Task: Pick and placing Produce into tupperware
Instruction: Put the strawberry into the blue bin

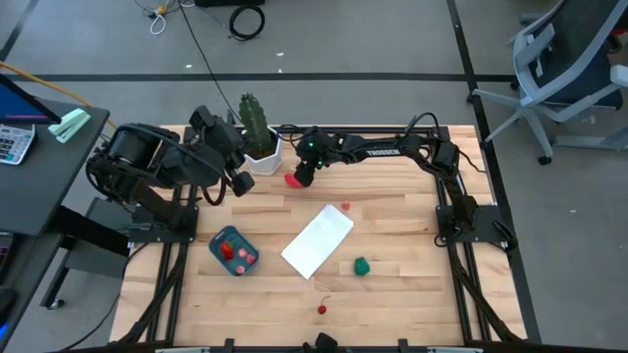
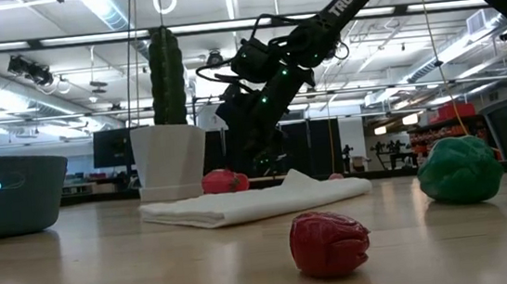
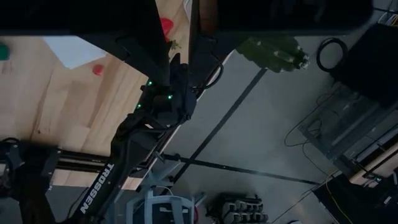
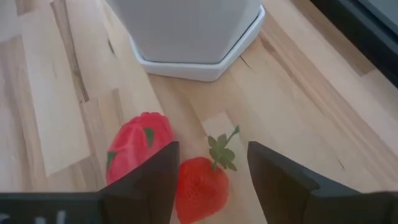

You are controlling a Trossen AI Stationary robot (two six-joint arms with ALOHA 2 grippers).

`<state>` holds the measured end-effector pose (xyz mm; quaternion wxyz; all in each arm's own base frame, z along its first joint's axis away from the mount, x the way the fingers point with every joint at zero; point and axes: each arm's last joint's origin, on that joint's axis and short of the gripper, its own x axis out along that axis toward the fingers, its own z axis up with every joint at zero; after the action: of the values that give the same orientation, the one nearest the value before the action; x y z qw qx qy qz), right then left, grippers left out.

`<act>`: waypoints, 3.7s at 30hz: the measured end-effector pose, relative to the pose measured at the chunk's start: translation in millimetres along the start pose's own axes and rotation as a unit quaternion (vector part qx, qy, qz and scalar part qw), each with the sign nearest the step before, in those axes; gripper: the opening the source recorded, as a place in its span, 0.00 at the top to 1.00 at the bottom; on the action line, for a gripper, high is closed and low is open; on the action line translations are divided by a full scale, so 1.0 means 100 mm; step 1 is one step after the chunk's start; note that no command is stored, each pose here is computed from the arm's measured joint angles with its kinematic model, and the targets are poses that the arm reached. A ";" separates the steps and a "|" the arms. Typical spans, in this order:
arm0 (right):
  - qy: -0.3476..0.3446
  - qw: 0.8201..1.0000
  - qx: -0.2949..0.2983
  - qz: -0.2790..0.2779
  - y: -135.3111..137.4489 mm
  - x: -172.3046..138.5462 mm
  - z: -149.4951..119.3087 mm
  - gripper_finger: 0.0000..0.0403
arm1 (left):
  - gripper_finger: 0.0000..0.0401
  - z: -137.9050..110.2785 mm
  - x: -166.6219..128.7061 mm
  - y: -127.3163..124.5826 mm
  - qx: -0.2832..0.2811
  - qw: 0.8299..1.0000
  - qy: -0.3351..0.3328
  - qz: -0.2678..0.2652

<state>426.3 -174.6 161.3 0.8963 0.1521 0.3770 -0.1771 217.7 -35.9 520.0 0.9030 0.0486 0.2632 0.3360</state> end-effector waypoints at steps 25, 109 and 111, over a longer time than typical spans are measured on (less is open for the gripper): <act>0.116 0.992 -0.050 -0.014 0.06 -0.40 0.34 0.51 | 0.85 0.00 0.00 0.00 0.002 1.000 0.000 0.000; 0.098 0.966 -0.237 -0.039 0.28 0.11 0.28 0.75 | 0.85 -0.02 0.00 0.01 0.036 0.999 0.007 0.002; 0.096 0.966 -0.239 -0.038 0.29 0.11 0.29 0.78 | 0.86 -0.02 0.00 0.01 0.036 0.999 0.007 0.002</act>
<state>464.0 -162.8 176.0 0.8588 -0.0648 0.4981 -0.1007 216.3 -35.6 518.7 0.8981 0.0792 0.2811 0.3287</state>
